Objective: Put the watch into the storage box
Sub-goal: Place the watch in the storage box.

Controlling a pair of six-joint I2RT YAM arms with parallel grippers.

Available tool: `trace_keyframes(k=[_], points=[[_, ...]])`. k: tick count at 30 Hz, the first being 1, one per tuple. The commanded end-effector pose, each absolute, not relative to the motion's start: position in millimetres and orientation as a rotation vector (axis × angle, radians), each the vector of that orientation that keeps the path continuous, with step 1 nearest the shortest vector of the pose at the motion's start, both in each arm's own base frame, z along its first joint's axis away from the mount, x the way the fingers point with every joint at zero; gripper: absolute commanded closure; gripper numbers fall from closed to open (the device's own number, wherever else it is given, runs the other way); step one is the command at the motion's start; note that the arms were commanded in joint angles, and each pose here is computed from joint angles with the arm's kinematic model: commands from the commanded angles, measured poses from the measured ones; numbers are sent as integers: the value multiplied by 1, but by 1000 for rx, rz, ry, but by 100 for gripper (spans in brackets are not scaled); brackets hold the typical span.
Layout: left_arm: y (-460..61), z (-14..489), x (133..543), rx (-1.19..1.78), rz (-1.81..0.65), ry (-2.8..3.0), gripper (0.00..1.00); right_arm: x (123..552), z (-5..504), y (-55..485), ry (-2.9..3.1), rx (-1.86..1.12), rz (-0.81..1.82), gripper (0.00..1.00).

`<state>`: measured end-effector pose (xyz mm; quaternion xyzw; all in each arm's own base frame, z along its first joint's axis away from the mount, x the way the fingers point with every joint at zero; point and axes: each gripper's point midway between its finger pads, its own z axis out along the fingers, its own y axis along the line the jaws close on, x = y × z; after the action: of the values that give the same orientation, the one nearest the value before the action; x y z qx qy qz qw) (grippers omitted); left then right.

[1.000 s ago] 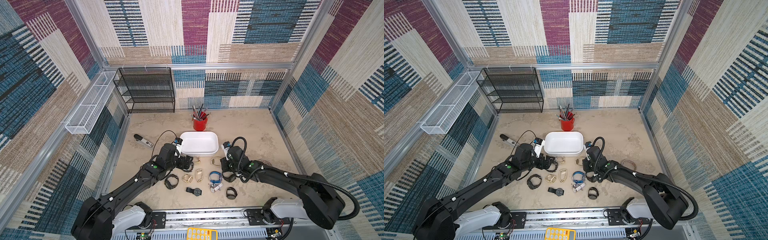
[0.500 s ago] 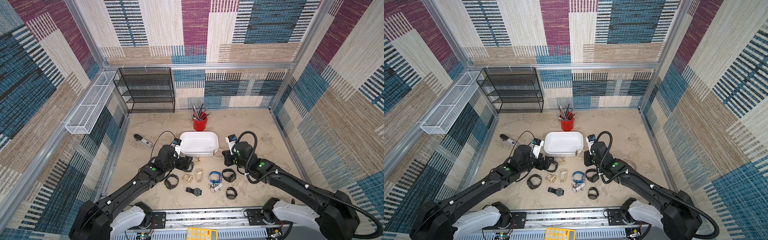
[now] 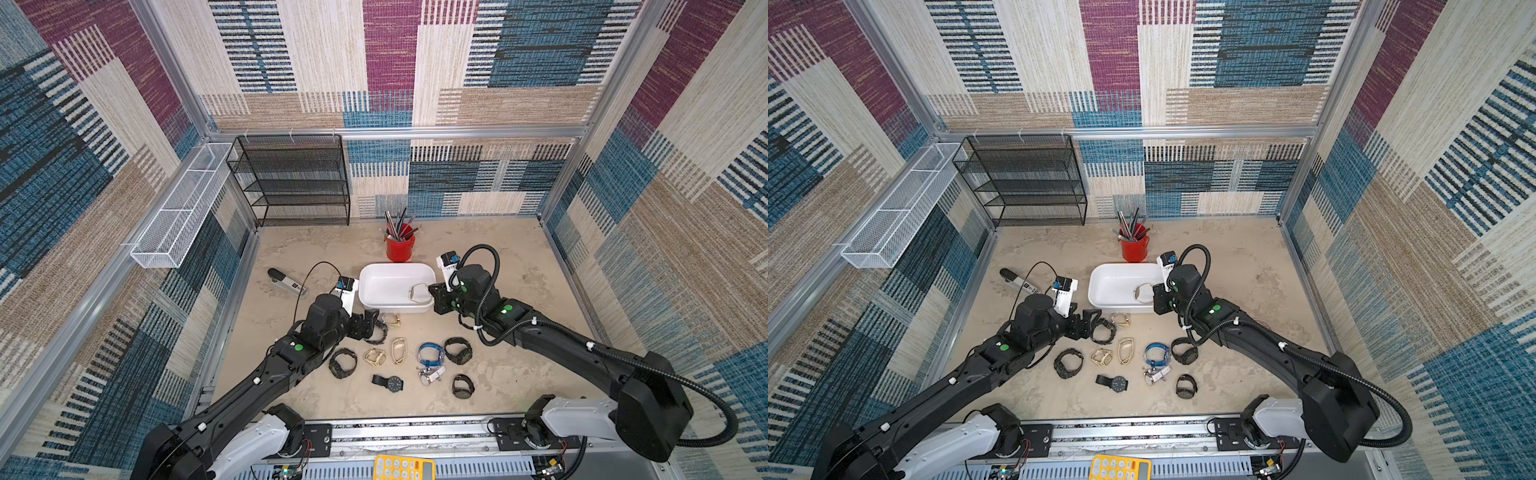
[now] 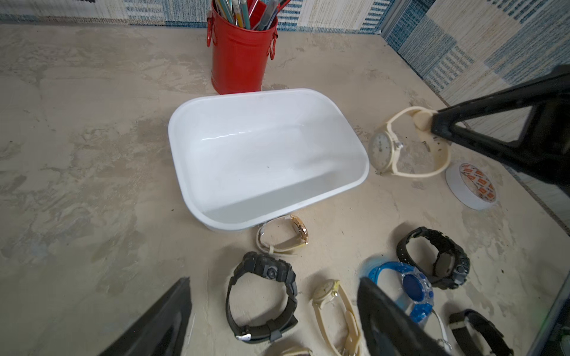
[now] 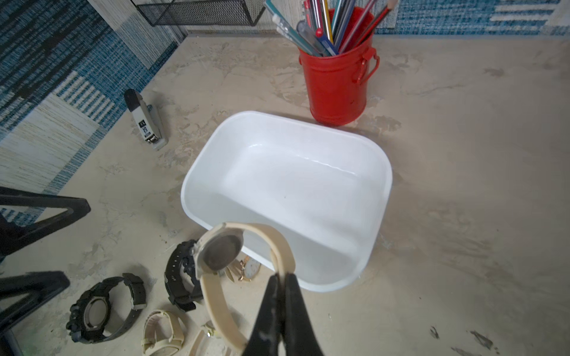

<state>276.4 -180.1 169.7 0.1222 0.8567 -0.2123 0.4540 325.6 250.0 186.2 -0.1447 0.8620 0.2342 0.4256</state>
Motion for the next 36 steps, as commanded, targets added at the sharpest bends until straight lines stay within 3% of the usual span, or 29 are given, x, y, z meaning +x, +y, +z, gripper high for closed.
trace_keyframes(k=[1,18,36], points=[[-166,168,279,229,-461,2105,13,341,198,269,2088,-378,643,100],[-150,163,272,187,-397,2128,12,403,144,327,2167,-450,633,100],[-136,148,264,146,-356,2154,12,432,77,362,2246,-414,570,100]])
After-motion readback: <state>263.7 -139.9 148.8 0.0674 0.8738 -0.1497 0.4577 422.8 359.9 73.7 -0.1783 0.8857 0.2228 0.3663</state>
